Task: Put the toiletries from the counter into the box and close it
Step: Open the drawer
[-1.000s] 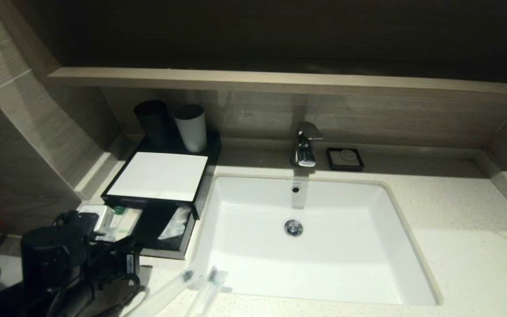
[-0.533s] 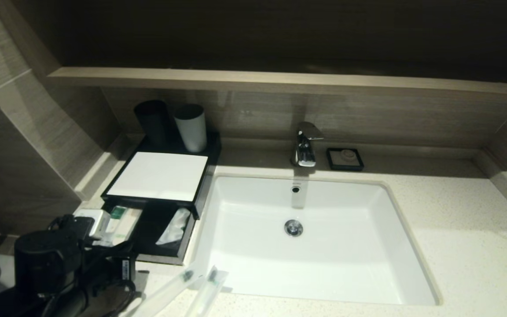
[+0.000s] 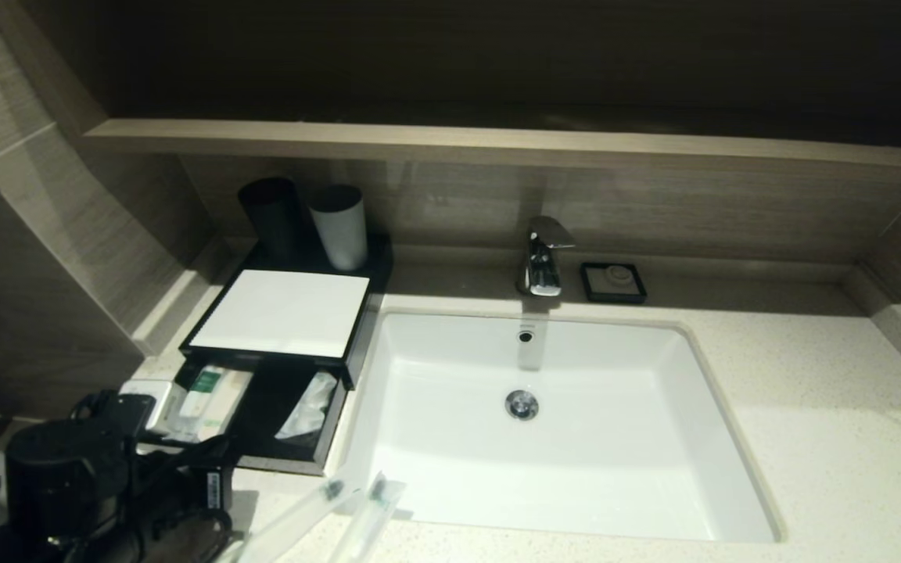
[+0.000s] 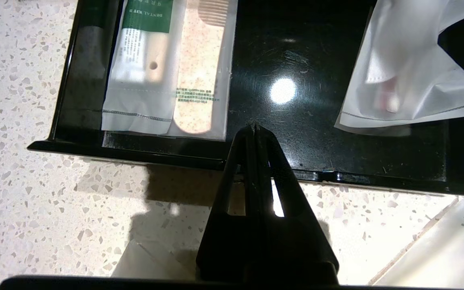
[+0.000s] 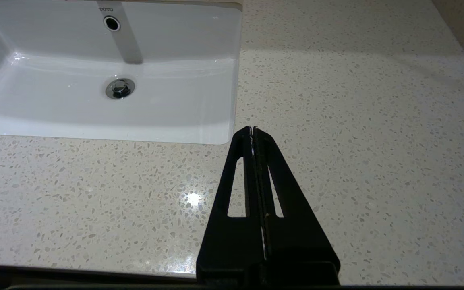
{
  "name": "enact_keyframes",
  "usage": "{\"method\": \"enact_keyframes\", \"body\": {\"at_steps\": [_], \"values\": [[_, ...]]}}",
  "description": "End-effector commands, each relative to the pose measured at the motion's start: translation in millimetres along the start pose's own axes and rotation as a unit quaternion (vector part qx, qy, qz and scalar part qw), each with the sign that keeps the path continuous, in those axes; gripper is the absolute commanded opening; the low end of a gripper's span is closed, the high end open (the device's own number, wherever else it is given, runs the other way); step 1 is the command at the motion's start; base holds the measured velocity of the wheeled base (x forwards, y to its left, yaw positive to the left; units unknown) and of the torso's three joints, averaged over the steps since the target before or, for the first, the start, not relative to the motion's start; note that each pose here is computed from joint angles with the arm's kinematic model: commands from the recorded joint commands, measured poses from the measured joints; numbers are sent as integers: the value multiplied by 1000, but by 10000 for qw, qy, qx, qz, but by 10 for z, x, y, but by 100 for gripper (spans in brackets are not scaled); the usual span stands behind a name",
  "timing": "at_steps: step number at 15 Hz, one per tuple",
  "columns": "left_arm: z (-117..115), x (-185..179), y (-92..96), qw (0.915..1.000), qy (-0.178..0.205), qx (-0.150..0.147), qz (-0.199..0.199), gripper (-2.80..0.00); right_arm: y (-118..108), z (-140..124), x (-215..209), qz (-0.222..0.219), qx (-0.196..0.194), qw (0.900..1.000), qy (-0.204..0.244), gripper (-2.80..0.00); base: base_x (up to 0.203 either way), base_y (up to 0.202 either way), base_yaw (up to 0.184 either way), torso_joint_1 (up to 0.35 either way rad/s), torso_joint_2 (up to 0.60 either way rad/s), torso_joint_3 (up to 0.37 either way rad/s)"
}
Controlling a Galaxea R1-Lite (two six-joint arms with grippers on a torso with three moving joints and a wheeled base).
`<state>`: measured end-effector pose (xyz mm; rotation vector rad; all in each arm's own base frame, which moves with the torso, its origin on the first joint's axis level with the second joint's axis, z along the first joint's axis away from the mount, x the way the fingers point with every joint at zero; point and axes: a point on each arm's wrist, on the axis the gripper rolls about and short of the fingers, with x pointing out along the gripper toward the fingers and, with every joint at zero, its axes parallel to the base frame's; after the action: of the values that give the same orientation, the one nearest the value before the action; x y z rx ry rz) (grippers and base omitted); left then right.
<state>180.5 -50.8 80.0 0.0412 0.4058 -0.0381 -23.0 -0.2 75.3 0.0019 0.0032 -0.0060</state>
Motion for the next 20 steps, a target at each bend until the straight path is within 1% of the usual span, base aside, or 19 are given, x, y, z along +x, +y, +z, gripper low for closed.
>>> {"method": "enact_keyframes", "body": {"at_steps": [1,5,14,20], "values": [[-18,-32,10,10000,4,-9,10,-280,0,-1,1,-1,-2,10000,7,-280,0,0,0,0,0,0],[-57,-62,21,10000,75,-4,15,-280,0,-1,1,-1,-2,10000,7,-280,0,0,0,0,0,0],[-51,-182,51,10000,62,-24,22,-280,0,-1,1,-1,-2,10000,7,-280,0,0,0,0,0,0],[-71,-281,78,9998,210,-25,27,-280,0,-1,1,-1,5,10000,7,-280,0,0,0,0,0,0]]}}
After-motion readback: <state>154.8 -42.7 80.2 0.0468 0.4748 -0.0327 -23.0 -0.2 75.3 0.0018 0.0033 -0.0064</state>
